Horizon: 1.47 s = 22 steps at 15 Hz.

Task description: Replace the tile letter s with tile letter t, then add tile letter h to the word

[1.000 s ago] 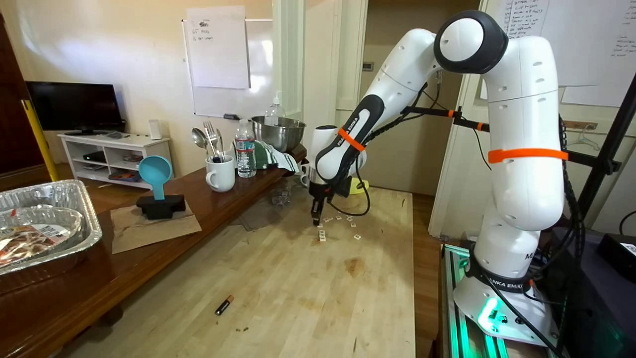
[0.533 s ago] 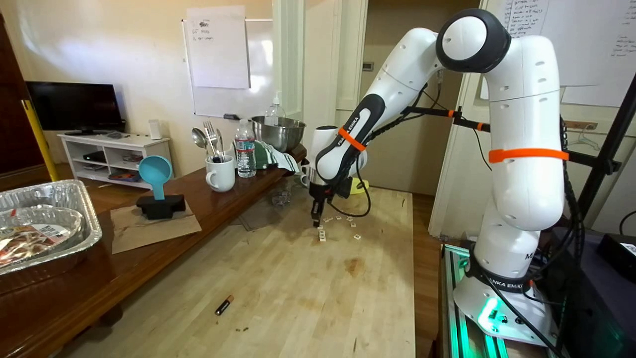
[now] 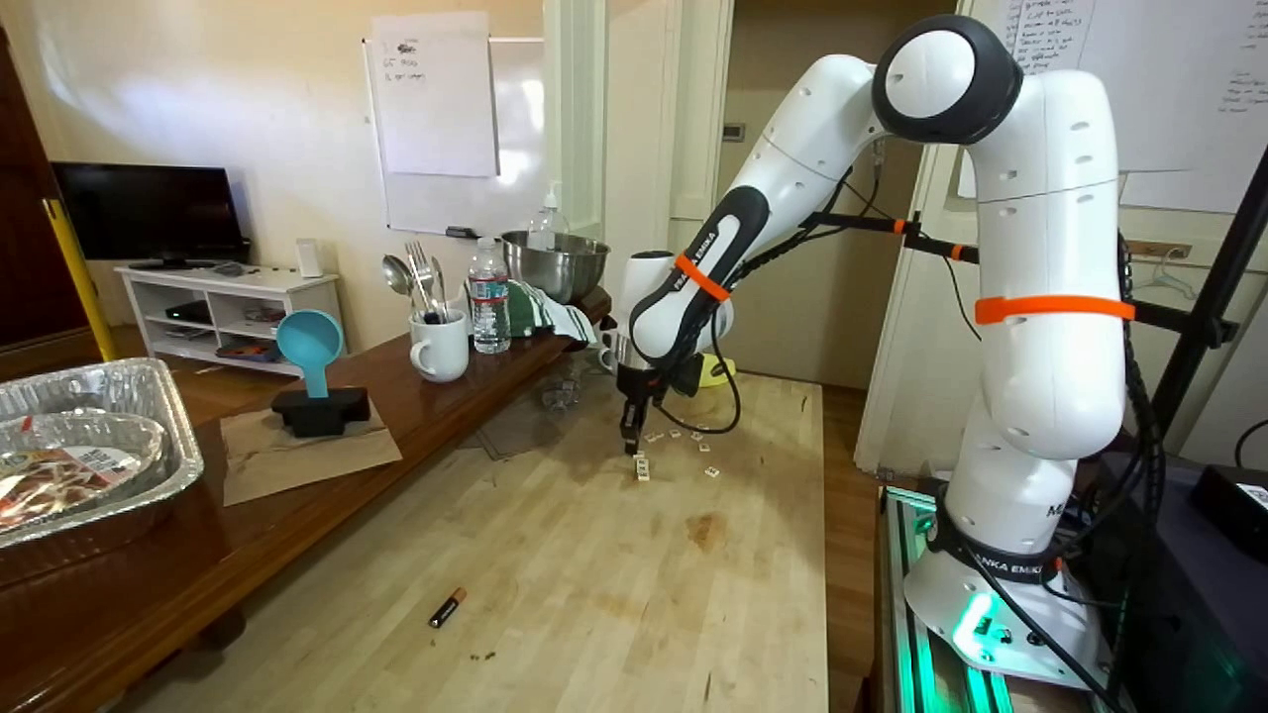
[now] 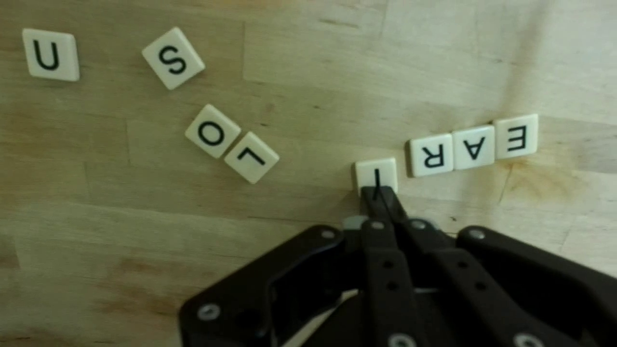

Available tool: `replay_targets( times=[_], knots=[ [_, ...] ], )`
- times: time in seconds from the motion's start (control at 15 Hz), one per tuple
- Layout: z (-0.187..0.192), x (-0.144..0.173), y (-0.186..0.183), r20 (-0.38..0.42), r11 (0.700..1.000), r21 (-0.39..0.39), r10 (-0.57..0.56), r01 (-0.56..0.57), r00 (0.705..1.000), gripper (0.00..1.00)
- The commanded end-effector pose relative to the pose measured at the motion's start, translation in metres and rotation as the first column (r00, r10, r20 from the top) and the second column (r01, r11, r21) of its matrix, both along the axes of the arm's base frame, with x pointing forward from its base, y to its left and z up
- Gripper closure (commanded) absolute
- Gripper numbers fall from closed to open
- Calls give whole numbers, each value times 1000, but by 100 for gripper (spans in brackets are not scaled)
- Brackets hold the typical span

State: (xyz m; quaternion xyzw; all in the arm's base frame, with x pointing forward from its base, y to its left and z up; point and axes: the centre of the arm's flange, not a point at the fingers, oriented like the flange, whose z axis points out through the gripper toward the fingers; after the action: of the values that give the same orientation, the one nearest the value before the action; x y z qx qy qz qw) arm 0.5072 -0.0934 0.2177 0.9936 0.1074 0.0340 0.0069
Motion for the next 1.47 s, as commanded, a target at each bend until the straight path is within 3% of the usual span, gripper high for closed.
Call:
replay_targets(
  times=[0.0, 1.4],
  knots=[
    [-17, -16, 11, -49, 1000, 20, -3, 4, 999, 100],
    [-5, -22, 7, -21, 999, 24, -25, 26, 999, 100]
  ],
)
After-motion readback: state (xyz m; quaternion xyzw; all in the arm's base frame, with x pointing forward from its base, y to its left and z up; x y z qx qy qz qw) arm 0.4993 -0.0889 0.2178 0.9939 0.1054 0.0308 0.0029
